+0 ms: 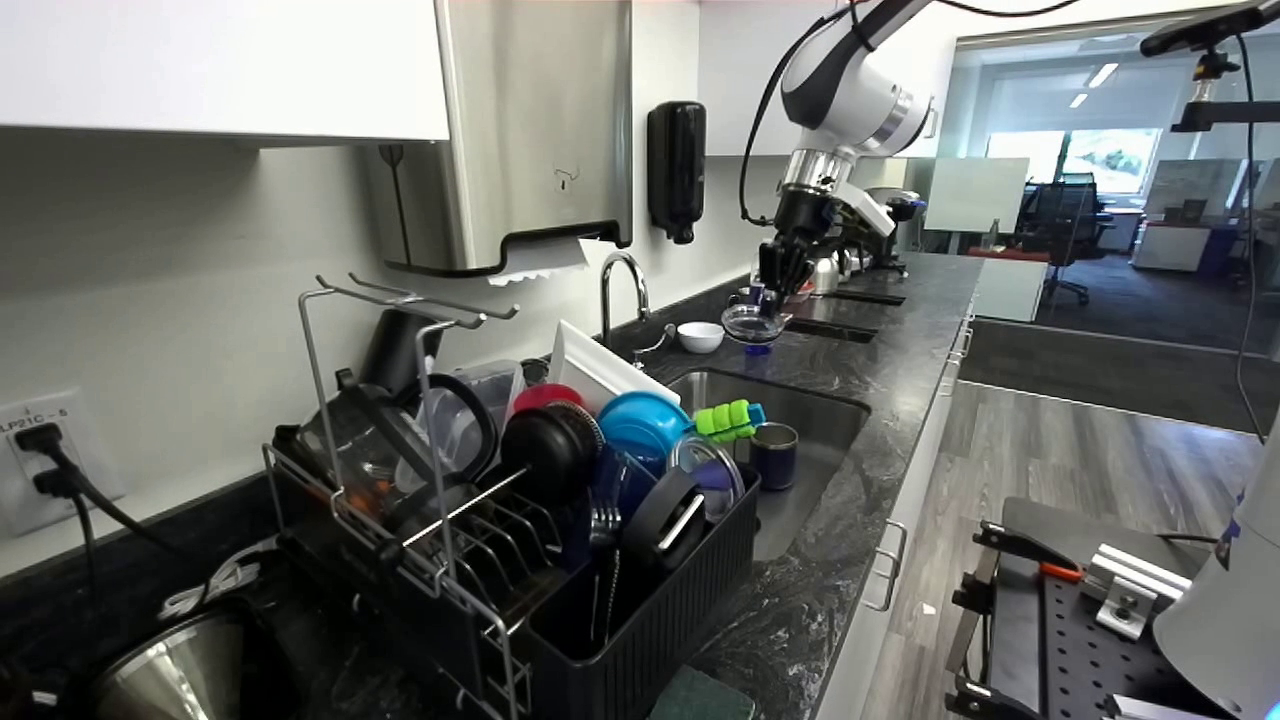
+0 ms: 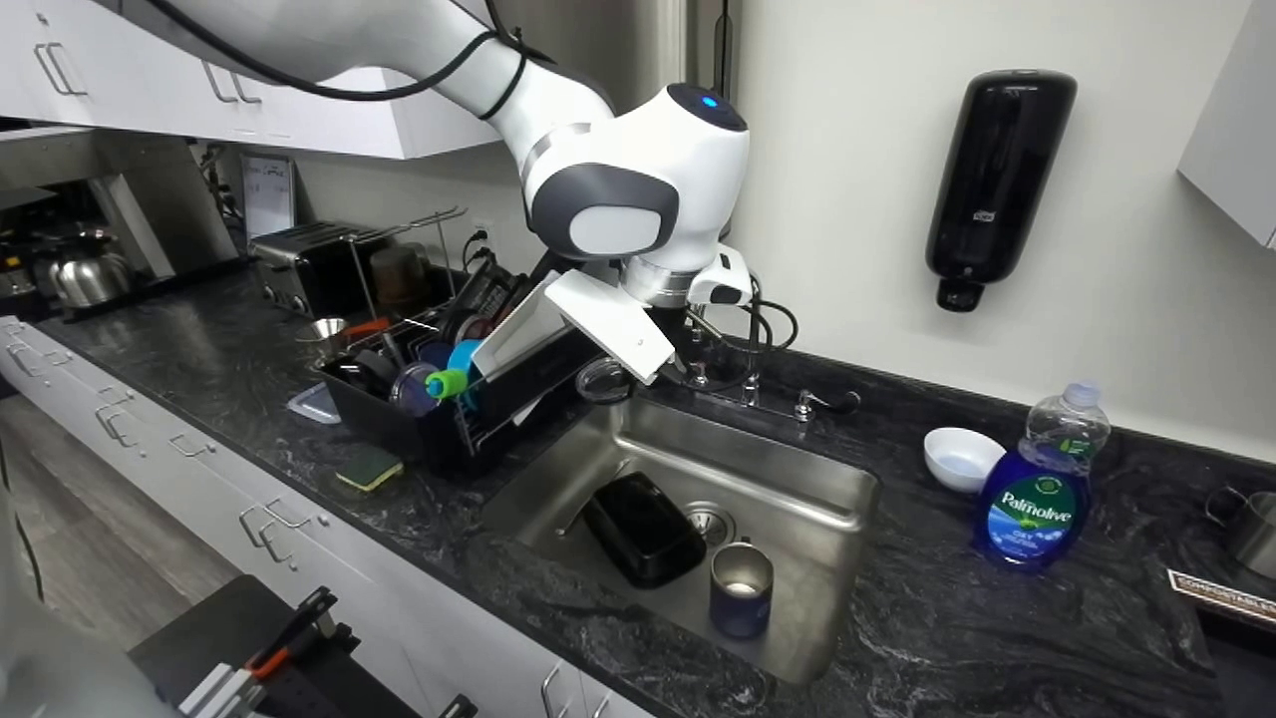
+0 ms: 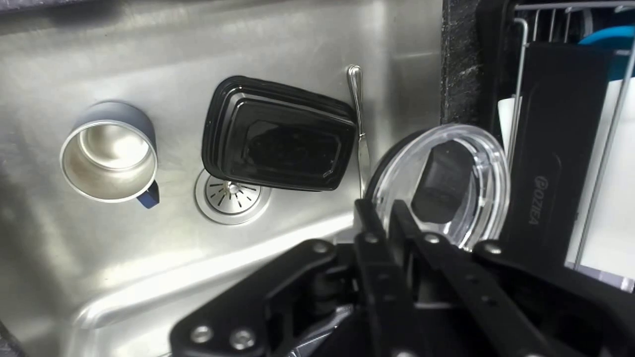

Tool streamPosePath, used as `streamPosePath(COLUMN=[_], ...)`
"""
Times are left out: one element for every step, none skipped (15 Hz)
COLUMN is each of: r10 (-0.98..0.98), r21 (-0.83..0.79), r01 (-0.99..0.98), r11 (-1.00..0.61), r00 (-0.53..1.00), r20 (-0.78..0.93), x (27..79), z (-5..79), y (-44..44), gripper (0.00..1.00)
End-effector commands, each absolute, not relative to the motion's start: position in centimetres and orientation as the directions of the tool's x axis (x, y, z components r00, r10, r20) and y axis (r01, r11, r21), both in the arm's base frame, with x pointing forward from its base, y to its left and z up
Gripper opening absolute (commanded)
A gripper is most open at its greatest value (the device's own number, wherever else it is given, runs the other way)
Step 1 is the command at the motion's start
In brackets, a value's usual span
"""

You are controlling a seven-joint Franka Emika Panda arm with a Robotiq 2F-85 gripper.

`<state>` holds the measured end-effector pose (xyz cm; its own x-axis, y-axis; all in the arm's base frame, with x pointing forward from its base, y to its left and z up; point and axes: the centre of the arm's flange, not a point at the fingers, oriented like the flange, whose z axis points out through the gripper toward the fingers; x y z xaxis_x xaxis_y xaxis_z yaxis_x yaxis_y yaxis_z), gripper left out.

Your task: Pick up the lid from the rack and close the thermocup inside the sink

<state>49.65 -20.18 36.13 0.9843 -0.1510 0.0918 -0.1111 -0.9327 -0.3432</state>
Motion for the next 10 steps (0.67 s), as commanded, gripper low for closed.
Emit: streamPosePath(r10=[-0.151, -0.151, -0.151, -0.151, -0.151, -0.155, -0.167, -0.181, -0.218, -0.249], r21=[-0.343, -0.343, -0.343, -0.343, -0.343, -0.332, -0.332, -0.334, -0.336, -0.337], r01=[-0.111, -0.111, -0.111, -0.111, -0.111, -0.114, -0.125, -0.138, -0.176, -0.206], r11=[-0.933, -0.933, -0.933, -0.933, -0.933, -0.936, -0.935, -0.932, -0.925, -0.919], r00=[0.984, 0.984, 0.984, 0.984, 0.984, 0.983, 0.981, 0.978, 0.971, 0.965], r20=[0.092, 0.092, 0.092, 0.092, 0.092, 0.099, 0.101, 0.101, 0.094, 0.087], x=[49.7, 49.7, 49.7, 49.7, 49.7, 49.7, 49.9, 50.1, 50.6, 50.6], z=[36.1, 36.1, 36.1, 36.1, 36.1, 36.2, 36.2, 36.1, 35.6, 35.4], y=[-20.2, -20.2, -20.2, -20.2, -20.2, -20.4, -20.9, -21.6, -23.0, -24.1], gripper=[0.10, 0.10, 0.10, 0.10, 0.10, 0.02, 0.02, 0.02, 0.02, 0.02])
